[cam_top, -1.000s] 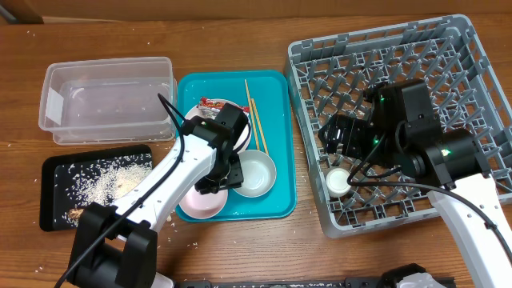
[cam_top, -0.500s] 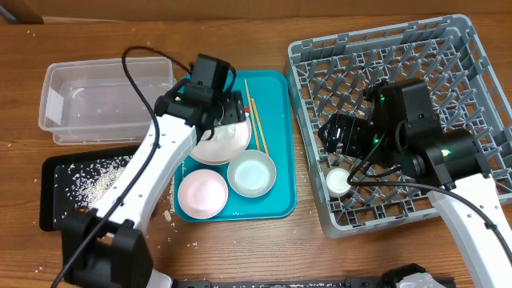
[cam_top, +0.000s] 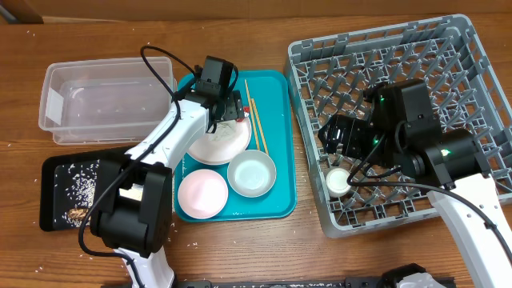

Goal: Sort waste into correct bins and load items into the dishwasher
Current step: 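Grasp the red wrapper on the pink plate with the left gripper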

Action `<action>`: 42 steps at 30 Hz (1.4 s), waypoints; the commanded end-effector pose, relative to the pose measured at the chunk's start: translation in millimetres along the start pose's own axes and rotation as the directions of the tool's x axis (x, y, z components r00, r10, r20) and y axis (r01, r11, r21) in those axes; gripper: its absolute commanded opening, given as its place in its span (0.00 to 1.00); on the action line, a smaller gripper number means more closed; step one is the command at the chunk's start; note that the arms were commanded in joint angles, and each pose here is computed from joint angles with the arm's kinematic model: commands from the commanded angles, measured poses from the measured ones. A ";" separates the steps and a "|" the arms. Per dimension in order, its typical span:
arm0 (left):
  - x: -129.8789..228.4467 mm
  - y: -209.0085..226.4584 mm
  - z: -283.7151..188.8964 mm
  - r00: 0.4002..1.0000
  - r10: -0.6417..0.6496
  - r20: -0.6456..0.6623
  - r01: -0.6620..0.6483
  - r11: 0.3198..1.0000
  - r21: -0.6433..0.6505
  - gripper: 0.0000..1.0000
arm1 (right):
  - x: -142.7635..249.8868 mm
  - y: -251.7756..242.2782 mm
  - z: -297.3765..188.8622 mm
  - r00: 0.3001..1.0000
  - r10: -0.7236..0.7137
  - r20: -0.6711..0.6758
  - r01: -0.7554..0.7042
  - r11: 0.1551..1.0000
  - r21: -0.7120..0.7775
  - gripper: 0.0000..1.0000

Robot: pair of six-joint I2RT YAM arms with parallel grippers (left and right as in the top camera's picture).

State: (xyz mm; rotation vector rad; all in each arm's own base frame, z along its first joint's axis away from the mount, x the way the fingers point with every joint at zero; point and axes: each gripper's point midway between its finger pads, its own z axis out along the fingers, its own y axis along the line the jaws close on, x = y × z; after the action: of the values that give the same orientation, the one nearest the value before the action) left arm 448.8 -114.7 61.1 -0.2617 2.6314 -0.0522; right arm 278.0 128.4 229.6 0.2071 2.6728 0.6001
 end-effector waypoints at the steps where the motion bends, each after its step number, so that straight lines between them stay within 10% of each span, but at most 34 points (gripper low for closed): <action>1: -10.9 2.3 -1.0 0.999 -0.017 0.042 0.017 1.000 -0.019 0.86 | 1.8 -2.3 4.0 1.000 0.001 -0.013 -0.001 1.000 0.009 1.00; 7: 2.2 9.1 15.8 1.000 -0.010 -0.005 0.009 0.998 -0.055 0.47 | 1.6 -2.3 4.0 1.000 0.001 -0.012 -0.001 1.000 0.009 1.00; 10: 9.0 12.5 21.6 0.999 -0.015 -0.034 0.013 0.998 -0.063 0.04 | 2.5 -2.7 4.0 1.000 0.002 -0.016 -0.002 1.000 0.011 1.00; 26: -76.5 92.3 -160.3 0.902 -0.371 0.219 0.381 0.925 -0.003 0.04 | 7.0 -5.3 3.8 0.999 0.008 -0.034 -0.007 1.000 0.021 1.00; 30: -73.0 54.3 -151.3 0.973 -0.195 0.121 0.172 0.970 0.174 0.08 | 5.7 -4.6 3.9 1.000 0.006 -0.029 -0.006 1.000 0.018 1.00; 34: -58.3 13.4 -118.8 0.993 0.083 0.085 -0.101 0.966 0.238 0.55 | 5.7 -4.6 3.9 1.000 0.006 -0.029 -0.005 1.000 0.018 1.00; 42: -50.0 6.1 -18.2 0.996 0.089 0.027 -0.092 0.988 0.126 0.88 | 7.1 -5.4 3.8 0.999 0.008 -0.034 -0.007 1.000 0.022 1.00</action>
State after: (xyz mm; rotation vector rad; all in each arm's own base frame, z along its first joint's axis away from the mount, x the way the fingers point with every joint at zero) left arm 466.3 -108.2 123.9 -0.0628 2.6061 -0.2298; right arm 272.6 126.8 223.1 0.2173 2.7121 0.5867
